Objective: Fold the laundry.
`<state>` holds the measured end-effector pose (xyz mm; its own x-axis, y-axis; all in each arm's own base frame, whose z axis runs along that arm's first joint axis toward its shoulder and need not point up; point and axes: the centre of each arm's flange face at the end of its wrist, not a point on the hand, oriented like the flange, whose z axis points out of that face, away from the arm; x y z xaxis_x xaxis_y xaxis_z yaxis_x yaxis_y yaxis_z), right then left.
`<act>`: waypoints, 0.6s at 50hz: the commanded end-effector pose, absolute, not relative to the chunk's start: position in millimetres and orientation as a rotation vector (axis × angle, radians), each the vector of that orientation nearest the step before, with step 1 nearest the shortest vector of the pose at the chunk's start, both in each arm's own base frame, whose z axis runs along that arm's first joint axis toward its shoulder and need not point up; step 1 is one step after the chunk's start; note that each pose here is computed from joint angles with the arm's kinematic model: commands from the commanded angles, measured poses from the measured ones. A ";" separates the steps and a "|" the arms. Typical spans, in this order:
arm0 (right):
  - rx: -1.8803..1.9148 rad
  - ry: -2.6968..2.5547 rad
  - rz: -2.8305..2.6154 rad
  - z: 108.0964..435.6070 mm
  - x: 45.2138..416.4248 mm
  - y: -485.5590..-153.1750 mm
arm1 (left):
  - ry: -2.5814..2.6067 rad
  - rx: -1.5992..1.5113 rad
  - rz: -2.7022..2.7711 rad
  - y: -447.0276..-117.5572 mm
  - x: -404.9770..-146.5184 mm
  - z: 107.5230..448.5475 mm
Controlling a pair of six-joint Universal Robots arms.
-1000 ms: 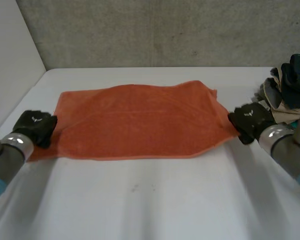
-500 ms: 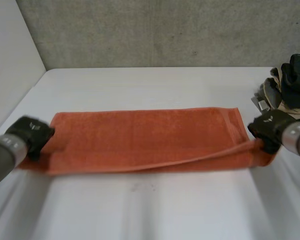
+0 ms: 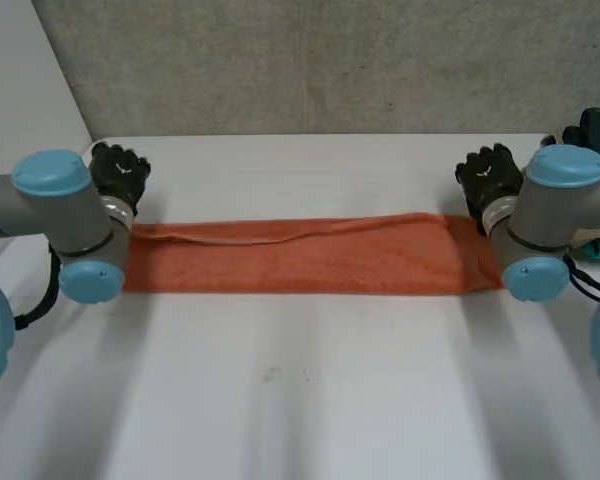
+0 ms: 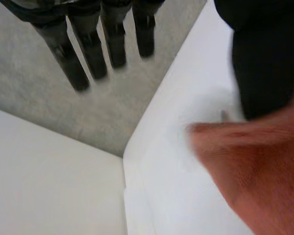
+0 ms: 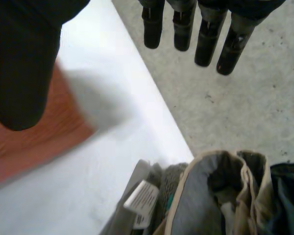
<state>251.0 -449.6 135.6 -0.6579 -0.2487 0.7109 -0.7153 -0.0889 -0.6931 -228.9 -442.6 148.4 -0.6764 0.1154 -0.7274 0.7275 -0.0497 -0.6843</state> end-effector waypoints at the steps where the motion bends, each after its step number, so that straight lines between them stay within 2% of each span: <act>1: 0.912 -1.773 1.990 175.9 264.7 -445.1 | 1.668 0.802 -1.978 -421.9 -240.7 195.4; 5: 0.804 -1.797 2.105 222.0 253.9 -426.2 | 1.654 0.766 -2.066 -401.1 -234.4 227.2; 11: 0.825 -1.878 2.119 235.6 248.4 -392.3 | 1.725 0.913 -2.084 -372.0 -233.7 224.8; 16: 0.921 -2.010 2.017 219.1 233.6 -363.2 | 1.931 1.055 -1.872 -358.2 -207.2 186.3; 19: 0.924 -2.065 1.958 206.4 221.3 -360.6 | 1.970 1.094 -1.813 -357.7 -199.9 176.2; 24: 0.938 -2.150 1.871 184.3 209.5 -353.2 | 2.026 1.151 -1.688 -370.2 -184.5 139.1; 30: 0.954 -2.189 1.833 173.1 208.3 -347.5 | 1.979 1.160 -1.669 -392.5 -177.6 127.8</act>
